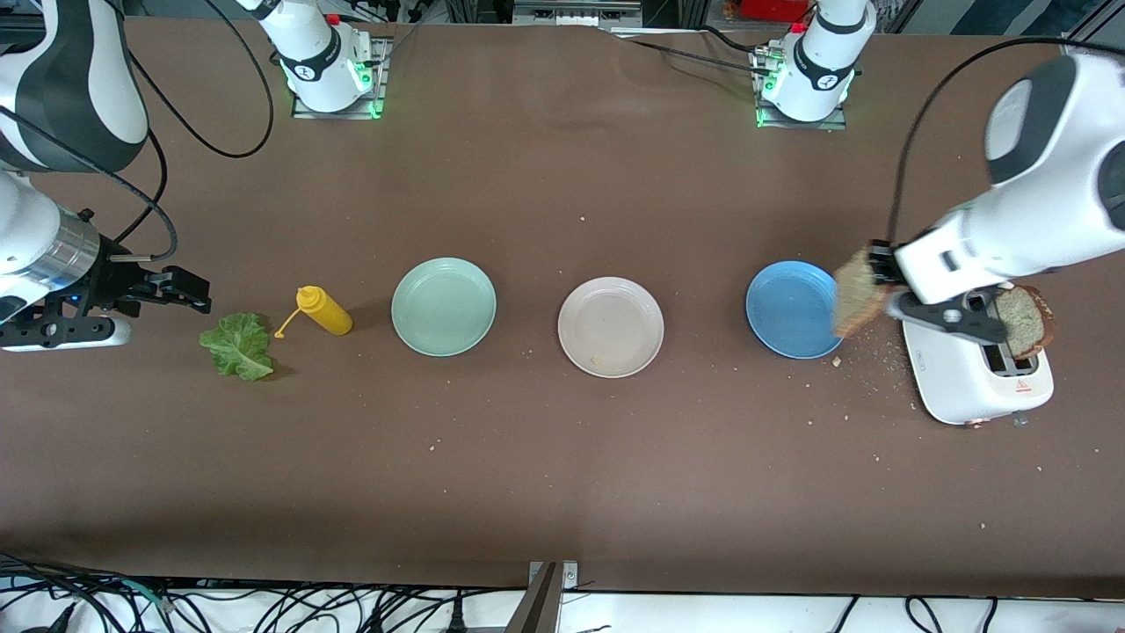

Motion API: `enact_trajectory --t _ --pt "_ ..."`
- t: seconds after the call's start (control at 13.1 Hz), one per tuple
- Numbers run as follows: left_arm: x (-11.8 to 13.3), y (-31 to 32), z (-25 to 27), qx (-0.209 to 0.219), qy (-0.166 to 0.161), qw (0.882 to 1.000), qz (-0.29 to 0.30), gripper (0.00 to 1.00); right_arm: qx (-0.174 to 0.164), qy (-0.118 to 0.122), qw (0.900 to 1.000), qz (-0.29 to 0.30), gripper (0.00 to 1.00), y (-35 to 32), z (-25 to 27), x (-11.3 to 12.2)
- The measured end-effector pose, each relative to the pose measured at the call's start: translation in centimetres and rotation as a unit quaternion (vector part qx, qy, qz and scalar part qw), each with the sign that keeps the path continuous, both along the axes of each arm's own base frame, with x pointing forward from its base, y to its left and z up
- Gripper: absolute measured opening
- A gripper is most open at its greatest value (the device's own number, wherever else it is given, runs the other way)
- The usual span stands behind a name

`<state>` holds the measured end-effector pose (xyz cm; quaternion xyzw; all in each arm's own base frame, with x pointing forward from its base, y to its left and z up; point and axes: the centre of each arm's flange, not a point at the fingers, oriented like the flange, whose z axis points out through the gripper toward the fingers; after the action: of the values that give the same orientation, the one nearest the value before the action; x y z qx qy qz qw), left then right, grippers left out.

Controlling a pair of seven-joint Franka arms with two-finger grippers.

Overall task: Make sandwich in beige plate with both arms
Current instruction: 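Lift the toast slice out and carry it to the beige plate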

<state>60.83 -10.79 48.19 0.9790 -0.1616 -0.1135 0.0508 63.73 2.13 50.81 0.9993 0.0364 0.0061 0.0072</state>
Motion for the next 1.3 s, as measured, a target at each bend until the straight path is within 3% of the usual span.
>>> enact_trajectory --t 0.23,0.38,0.61,0.76,1.07,1.3 --pt "0.0 -4.9 -4.6 -0.076 0.058 0.995 -0.011 0.08 0.0 0.001 1.0 0.0 1.0 0.0 -0.1 0.0" --pt "0.6 -7.1 -6.7 -0.141 0.078 0.987 0.007 0.08 0.0 0.001 1.0 0.0 1.0 0.0 -0.1 0.0" --pt "2.1 -8.7 -10.2 -0.236 0.096 0.965 0.057 0.08 0.0 0.001 1.0 0.0 1.0 0.0 -0.2 0.0" --pt "2.8 -10.4 -14.1 -0.276 0.115 0.951 0.082 0.08 0.0 0.001 1.0 0.0 1.0 0.0 -0.2 0.0" --pt "3.4 -15.0 -21.4 -0.362 0.101 0.922 0.097 0.08 -0.001 0.003 1.0 0.0 1.0 0.0 -0.4 0.1" --pt "3.1 -15.2 -25.7 -0.39 0.098 0.912 0.078 0.08 -0.001 0.003 1.0 0.001 1.0 0.0 -0.7 0.3"
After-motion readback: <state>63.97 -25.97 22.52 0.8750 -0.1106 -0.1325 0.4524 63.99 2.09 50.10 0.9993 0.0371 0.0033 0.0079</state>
